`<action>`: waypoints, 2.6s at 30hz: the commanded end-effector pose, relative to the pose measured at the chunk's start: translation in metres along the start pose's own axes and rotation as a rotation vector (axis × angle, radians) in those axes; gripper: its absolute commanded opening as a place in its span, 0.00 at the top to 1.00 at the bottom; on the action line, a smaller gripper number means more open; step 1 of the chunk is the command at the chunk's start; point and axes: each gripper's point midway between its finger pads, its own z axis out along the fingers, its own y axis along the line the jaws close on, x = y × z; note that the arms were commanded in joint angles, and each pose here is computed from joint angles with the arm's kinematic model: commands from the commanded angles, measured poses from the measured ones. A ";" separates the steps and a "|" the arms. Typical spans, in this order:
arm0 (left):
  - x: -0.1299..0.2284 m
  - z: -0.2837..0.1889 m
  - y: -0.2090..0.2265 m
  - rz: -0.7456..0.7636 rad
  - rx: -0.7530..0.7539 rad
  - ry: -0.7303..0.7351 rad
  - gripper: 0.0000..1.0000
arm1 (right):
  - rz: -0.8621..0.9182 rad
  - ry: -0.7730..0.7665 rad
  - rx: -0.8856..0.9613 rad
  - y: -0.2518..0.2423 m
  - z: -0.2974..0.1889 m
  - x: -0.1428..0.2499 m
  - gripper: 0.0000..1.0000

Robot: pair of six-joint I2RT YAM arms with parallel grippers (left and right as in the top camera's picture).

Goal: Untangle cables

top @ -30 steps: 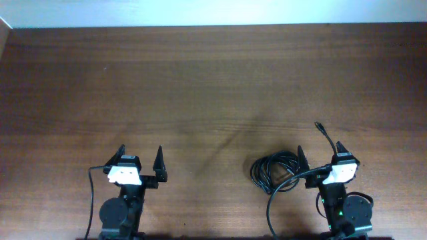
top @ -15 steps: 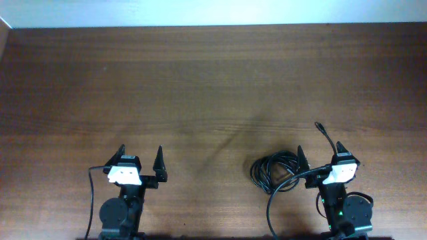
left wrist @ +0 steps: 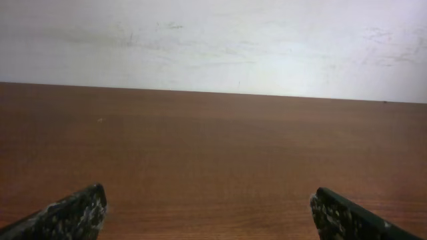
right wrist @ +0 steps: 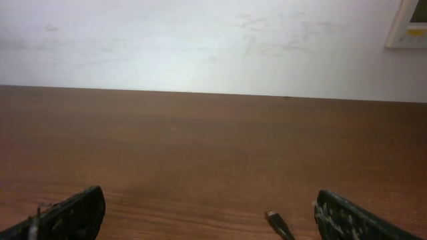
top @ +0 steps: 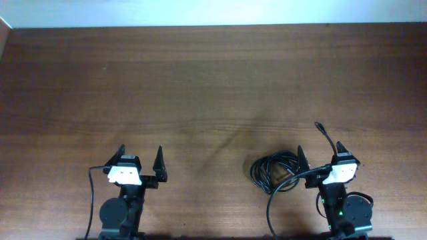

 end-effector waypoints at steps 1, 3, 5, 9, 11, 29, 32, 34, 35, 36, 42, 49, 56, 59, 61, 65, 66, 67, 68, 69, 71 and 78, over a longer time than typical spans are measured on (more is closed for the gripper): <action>0.001 0.000 0.000 0.009 -0.004 0.003 0.01 | -0.004 0.005 -0.006 0.001 0.000 0.003 0.01; 0.001 0.000 0.000 0.009 -0.004 0.002 0.01 | -0.004 0.005 -0.006 0.001 0.000 0.003 0.01; 0.001 0.000 0.000 0.009 -0.004 0.003 0.01 | -0.004 0.005 -0.006 0.001 0.000 0.003 0.01; 0.002 0.000 0.000 0.009 -0.004 0.004 0.01 | -0.004 0.005 -0.006 0.001 0.000 0.003 0.01; 0.000 -0.001 0.000 0.009 -0.004 0.002 0.01 | -0.004 0.005 -0.006 0.001 0.000 0.003 0.01; 0.010 0.003 -0.013 -0.009 0.056 0.335 0.01 | -0.004 0.005 -0.006 0.001 0.000 0.003 0.01; 0.017 0.009 -0.024 -0.018 0.117 0.457 0.01 | -0.004 0.005 -0.006 0.001 0.000 0.003 0.01; 0.021 0.011 -0.037 0.027 0.207 0.525 0.01 | -0.004 0.005 -0.006 0.001 0.000 0.003 0.01; 0.026 0.013 -0.042 0.037 0.245 0.563 0.01 | -0.004 0.005 -0.006 0.001 0.000 0.003 0.01; 0.029 0.015 -0.045 0.041 0.269 0.596 0.01 | -0.004 0.005 -0.006 0.001 0.000 0.003 0.01; 0.054 0.030 -0.055 0.030 0.352 0.813 0.01 | -0.004 0.005 -0.006 0.001 0.000 0.003 0.01; 0.056 0.029 -0.054 0.028 0.351 0.823 0.01 | -0.004 0.004 -0.006 0.001 0.000 0.002 0.01; 0.056 0.030 -0.054 0.030 0.348 0.820 0.01 | -0.003 0.005 -0.013 0.002 0.000 0.003 0.01; 0.055 0.031 -0.054 0.031 0.348 0.815 0.01 | 0.069 0.022 -0.048 0.008 0.000 0.005 0.01; 0.055 0.031 -0.054 0.031 0.348 0.815 0.01 | 0.072 0.088 -0.097 0.017 -0.009 -0.004 0.01; 0.055 0.031 -0.054 0.031 0.348 0.815 0.01 | 0.076 0.232 -0.088 0.017 -0.045 -0.046 0.01; 0.055 0.031 -0.054 0.031 0.348 0.815 0.01 | 0.078 0.284 -0.089 0.018 -0.054 -0.053 0.01; 0.055 0.031 -0.054 0.031 0.348 0.815 0.01 | 0.079 0.331 -0.086 0.018 -0.060 -0.059 0.01; 0.055 0.031 -0.054 0.031 0.348 0.815 0.01 | 0.080 0.367 -0.084 0.018 -0.064 -0.064 0.01; 0.055 0.031 -0.054 0.031 0.348 0.815 0.01 | 0.083 0.423 -0.084 0.018 -0.067 -0.071 0.01; 0.055 0.031 -0.054 0.031 0.348 0.816 0.01 | 0.098 0.567 -0.113 0.025 -0.067 -0.075 0.01; 0.055 0.031 -0.054 0.031 0.348 0.818 0.01 | 0.184 0.826 -0.267 0.056 -0.023 -0.039 0.01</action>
